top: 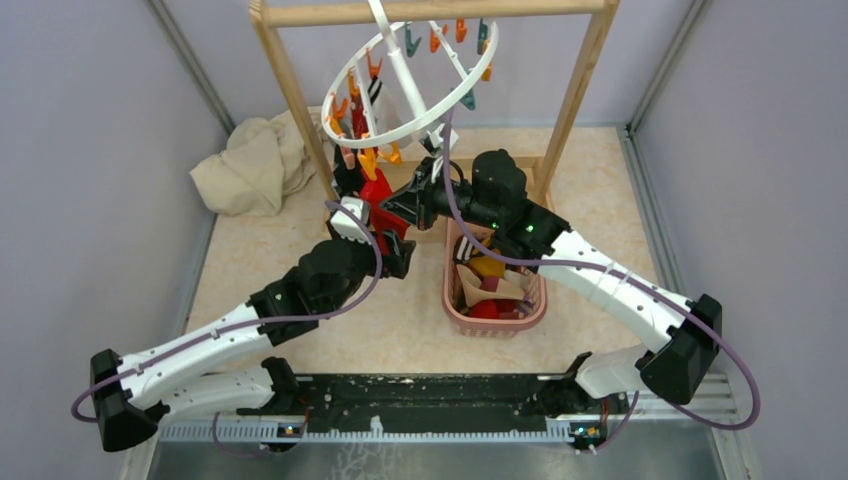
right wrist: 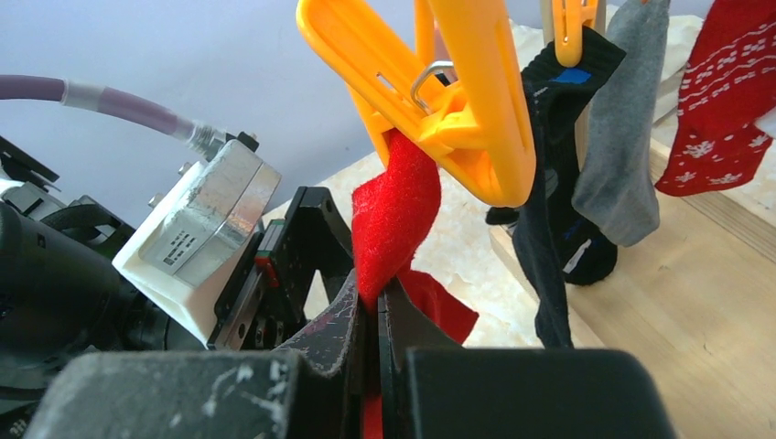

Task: Remove the socks clipped to the hanger
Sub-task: Remove the sock from the hanger.

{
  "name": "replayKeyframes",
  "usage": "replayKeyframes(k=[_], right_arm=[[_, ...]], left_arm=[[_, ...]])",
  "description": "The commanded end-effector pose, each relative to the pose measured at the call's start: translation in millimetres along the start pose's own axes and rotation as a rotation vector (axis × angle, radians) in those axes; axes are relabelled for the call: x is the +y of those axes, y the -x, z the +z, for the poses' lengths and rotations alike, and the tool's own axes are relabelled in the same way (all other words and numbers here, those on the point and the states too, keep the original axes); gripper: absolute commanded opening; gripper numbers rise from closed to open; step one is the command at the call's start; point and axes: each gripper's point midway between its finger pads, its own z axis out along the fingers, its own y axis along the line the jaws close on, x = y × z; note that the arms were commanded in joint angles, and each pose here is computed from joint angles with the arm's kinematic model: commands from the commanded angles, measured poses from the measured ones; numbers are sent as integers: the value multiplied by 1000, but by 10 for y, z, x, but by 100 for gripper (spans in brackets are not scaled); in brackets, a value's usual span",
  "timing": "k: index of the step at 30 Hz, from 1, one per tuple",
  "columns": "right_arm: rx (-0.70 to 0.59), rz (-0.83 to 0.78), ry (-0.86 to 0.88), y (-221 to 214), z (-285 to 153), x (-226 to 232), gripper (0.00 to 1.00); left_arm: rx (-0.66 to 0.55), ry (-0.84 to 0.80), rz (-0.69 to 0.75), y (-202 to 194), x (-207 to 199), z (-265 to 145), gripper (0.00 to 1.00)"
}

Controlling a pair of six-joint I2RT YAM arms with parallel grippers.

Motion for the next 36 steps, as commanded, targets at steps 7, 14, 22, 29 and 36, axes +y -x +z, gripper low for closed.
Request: replayKeyframes(k=[7,14,22,29,36], right_arm=[[-140,-41,77,545,-187,285,0],[-144,-42,82,554,-204,300,0],[-124,-36,46,475,-136,197,2],[-45,-13,-47,257,-102,-7,57],[-1,-6,-167,-16,-340,-190,74]], left_arm=[[-71,24,-9,120,-23,146,64],[-77,27,-10,181,-34,145,24],[-33,38,-11,220,-27,72,1],[9,54,9,261,18,-35,7],[27,43,20,341,-2,-108,7]])
